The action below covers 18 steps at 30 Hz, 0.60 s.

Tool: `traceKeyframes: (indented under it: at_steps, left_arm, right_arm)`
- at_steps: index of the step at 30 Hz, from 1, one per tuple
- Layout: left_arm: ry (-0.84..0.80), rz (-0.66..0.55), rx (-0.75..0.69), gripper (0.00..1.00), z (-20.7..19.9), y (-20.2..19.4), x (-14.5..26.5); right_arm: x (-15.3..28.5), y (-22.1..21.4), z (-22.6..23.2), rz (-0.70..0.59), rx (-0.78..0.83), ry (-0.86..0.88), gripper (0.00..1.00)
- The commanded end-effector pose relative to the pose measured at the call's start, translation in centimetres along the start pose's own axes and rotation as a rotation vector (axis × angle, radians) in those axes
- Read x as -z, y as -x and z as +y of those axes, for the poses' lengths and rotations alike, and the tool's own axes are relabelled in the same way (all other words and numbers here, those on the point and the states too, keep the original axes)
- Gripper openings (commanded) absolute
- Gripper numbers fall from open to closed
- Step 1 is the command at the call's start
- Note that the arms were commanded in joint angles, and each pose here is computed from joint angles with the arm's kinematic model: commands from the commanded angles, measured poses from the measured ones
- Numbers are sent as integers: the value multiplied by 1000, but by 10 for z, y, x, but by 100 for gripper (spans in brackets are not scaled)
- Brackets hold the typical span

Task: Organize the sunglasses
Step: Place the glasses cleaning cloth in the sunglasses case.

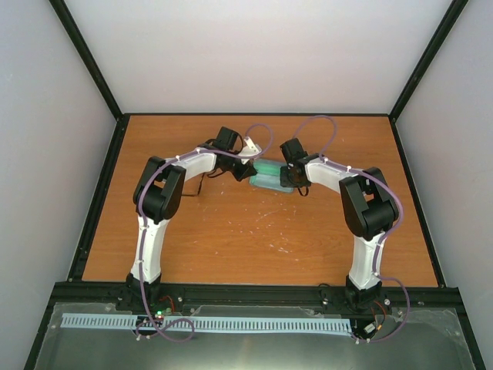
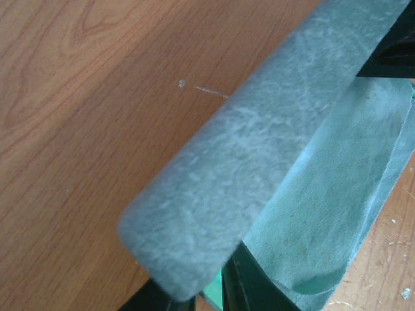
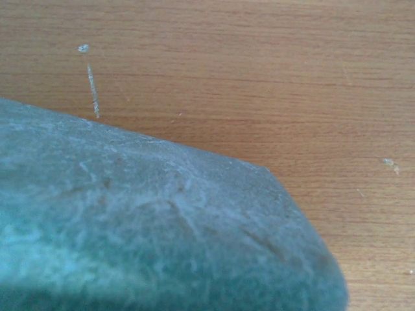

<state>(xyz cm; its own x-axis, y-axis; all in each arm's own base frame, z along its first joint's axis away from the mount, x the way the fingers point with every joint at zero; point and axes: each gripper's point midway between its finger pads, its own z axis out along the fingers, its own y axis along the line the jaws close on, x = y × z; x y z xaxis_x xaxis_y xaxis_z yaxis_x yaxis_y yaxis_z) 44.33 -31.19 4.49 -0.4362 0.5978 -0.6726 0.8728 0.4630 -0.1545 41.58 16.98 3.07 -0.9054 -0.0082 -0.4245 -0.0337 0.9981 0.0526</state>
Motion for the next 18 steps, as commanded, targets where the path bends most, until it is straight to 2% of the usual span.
traceKeyframes:
  at_steps: [1,6,18]
  left_arm:
    - [21,-20,-11,16,2,7,1]
    - [28,-20,-11,20,0,5,5]
    - [36,-87,-32,36,-16,18,35]
  right_arm:
    - [-1,7,-7,-20,-19,-37,12]
    - [5,10,-10,-38,-30,-47,27]
    - [41,21,-22,-136,-81,-84,30]
